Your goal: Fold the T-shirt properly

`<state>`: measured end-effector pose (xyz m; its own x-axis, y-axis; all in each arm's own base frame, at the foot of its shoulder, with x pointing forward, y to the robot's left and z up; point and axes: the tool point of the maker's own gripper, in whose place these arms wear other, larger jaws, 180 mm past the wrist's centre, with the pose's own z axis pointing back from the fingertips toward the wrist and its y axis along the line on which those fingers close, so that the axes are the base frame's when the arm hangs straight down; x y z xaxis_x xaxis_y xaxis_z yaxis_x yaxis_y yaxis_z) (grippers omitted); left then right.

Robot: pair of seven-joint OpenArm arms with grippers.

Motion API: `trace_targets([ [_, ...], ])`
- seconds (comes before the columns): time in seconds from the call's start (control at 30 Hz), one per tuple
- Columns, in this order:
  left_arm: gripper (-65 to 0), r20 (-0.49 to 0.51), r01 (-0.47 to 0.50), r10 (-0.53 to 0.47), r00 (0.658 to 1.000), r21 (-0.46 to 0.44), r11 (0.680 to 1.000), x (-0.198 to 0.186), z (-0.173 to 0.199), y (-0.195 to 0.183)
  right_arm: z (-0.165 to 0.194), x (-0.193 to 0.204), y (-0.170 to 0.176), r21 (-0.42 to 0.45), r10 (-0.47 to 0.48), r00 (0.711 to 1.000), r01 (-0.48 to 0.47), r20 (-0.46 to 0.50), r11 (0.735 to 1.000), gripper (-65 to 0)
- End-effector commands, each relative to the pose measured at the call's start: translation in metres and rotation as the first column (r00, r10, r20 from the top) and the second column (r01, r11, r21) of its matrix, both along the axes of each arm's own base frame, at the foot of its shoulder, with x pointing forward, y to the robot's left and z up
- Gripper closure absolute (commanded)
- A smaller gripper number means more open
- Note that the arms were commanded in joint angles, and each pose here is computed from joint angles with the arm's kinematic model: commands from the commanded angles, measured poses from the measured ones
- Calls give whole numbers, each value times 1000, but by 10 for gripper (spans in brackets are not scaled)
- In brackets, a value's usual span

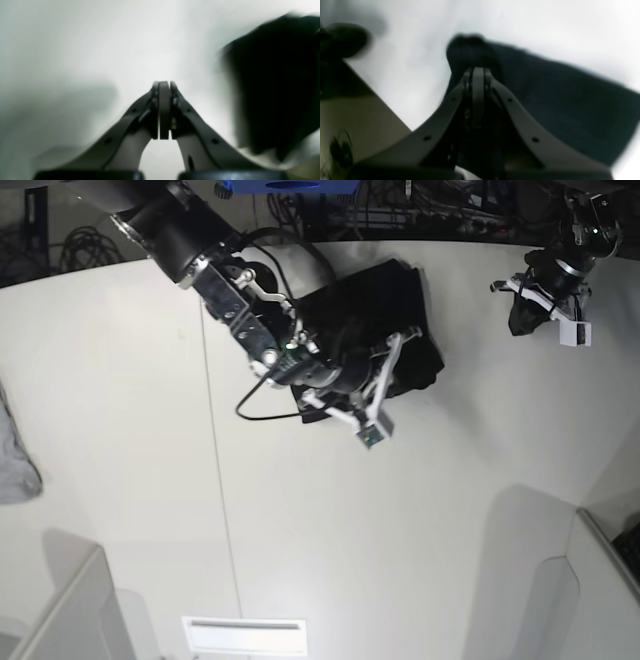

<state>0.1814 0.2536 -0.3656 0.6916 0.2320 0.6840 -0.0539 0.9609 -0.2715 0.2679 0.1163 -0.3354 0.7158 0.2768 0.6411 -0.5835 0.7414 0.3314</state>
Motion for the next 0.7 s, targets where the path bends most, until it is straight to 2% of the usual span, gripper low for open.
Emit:
trace_targets([
  [0.0,0,52,5,-4,999,-15,1000,7,13,-1,22,15,-10,40,-48,998,46,47,998,0],
  [0.07,-21,73,7,-3,997,-55,998,10,18,-4,36,24,-37,51,-108,992,105,66,993,0],
  [0.17,-239,102,3,8,995,-105,994,15,24,-10,37,24,-66,20,-137,986,136,96,991,0],
  [0.27,-436,119,35,-14,993,-174,984,19,26,-27,25,26,-98,1,-220,972,221,81,975,0],
  [0.37,-559,129,95,-66,989,-231,968,26,25,-54,16,27,-124,1,-295,951,296,98,955,0],
  [0.47,-579,126,130,-99,987,-268,955,30,19,-73,8,24,-140,-11,-325,939,328,108,944,0],
  [0.67,-579,97,170,-146,985,-330,929,36,2,-101,-3,15,-150,-43,-324,941,329,98,943,0],
])
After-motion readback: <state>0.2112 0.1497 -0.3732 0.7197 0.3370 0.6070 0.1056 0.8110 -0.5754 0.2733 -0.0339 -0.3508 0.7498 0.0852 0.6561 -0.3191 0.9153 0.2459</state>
